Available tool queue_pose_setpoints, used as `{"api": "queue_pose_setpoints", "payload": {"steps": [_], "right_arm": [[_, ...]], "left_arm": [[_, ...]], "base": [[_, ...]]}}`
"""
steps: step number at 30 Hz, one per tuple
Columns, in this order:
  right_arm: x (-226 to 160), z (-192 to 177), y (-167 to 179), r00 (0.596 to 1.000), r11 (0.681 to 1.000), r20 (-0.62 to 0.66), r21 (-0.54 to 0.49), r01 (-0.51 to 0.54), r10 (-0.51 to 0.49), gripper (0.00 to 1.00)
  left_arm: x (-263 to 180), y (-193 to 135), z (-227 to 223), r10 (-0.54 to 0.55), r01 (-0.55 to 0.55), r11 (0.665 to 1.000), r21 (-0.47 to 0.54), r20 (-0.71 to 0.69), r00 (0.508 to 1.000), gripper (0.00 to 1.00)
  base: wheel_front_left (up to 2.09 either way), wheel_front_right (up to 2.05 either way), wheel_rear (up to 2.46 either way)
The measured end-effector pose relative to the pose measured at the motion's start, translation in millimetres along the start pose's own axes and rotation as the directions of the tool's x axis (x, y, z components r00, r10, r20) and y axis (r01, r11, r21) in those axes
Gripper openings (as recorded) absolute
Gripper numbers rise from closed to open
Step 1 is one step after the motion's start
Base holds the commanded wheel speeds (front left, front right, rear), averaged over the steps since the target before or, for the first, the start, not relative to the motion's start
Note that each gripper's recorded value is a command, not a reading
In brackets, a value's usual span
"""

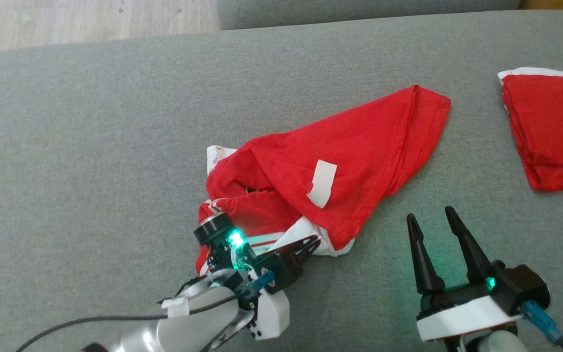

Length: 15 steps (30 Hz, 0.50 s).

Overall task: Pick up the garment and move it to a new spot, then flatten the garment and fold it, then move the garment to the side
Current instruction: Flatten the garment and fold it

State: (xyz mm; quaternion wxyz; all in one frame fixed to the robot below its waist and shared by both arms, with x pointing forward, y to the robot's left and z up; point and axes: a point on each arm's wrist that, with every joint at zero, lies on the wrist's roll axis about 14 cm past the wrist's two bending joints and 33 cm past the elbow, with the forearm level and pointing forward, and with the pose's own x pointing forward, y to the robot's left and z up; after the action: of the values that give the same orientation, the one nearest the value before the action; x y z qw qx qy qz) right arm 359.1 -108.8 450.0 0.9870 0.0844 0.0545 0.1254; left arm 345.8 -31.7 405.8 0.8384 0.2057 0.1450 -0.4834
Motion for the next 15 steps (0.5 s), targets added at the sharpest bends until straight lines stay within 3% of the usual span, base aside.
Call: {"api": "queue_pose_setpoints", "payload": {"steps": [8, 15], "right_arm": [[2, 2, 3, 1.000, 1.000, 0.007, 0.006, -0.010, 0.010, 1.00], [5, 3, 16, 0.999, 0.999, 0.010, 0.001, -0.052, 0.052, 1.00]], "left_arm": [[-8, 11, 9, 0.053, -0.053, 0.999, 0.005, 0.049, 0.997, 0.00], [-36, 51, 38, 0.252, -0.240, 0.967, -0.085, 0.183, 0.950, 0.00]], "base": [[0.00, 0.00, 0.00], [0.00, 0.00, 0.00]]}}
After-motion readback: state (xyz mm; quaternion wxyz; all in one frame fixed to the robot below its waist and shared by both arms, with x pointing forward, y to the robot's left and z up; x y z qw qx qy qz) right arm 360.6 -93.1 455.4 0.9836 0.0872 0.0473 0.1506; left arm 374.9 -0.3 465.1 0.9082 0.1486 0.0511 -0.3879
